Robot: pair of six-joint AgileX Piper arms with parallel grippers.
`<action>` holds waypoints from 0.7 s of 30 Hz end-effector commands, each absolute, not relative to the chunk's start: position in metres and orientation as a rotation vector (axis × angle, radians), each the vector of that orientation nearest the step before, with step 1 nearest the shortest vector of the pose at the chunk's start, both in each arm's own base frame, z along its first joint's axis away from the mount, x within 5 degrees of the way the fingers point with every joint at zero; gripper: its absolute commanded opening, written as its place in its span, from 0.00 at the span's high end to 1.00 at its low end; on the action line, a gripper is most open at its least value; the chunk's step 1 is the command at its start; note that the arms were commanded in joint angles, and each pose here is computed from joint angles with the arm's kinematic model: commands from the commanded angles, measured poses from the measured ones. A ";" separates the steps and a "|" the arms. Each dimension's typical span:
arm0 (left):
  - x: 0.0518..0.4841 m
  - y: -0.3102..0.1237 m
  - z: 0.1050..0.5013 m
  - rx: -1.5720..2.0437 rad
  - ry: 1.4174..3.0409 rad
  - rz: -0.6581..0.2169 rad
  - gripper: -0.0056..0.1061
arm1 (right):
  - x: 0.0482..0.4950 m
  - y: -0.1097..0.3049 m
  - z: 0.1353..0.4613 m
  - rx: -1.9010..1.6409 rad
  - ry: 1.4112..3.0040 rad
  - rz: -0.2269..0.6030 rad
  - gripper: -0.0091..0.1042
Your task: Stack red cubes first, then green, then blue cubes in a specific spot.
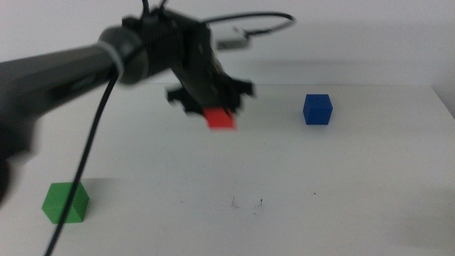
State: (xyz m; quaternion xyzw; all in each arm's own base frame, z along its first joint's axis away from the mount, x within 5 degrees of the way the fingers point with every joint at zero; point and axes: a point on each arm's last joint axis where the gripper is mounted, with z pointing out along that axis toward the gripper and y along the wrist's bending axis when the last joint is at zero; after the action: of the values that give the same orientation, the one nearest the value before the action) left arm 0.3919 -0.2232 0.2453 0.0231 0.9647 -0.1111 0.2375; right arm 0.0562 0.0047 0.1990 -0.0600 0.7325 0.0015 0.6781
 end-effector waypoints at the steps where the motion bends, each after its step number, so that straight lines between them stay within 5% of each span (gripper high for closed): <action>1: 0.343 -0.238 0.249 0.033 2.611 -0.412 0.79 | 0.056 0.004 0.199 -0.145 1.635 -0.017 0.10; 7: 0.288 -0.262 0.223 -0.073 2.621 -0.332 0.79 | 0.056 0.004 0.199 -0.145 1.635 -0.017 0.10; 21: 0.295 -0.276 0.171 -0.047 2.699 -0.278 0.79 | 0.056 0.004 0.199 -0.145 1.635 -0.017 0.10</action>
State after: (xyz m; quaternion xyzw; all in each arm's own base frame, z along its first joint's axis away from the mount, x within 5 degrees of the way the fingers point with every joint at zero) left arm 0.2954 -0.2738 0.1721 -0.0152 0.9728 -0.0952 0.2106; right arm 0.0562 0.0047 0.1990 -0.0600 0.7325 0.0015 0.6781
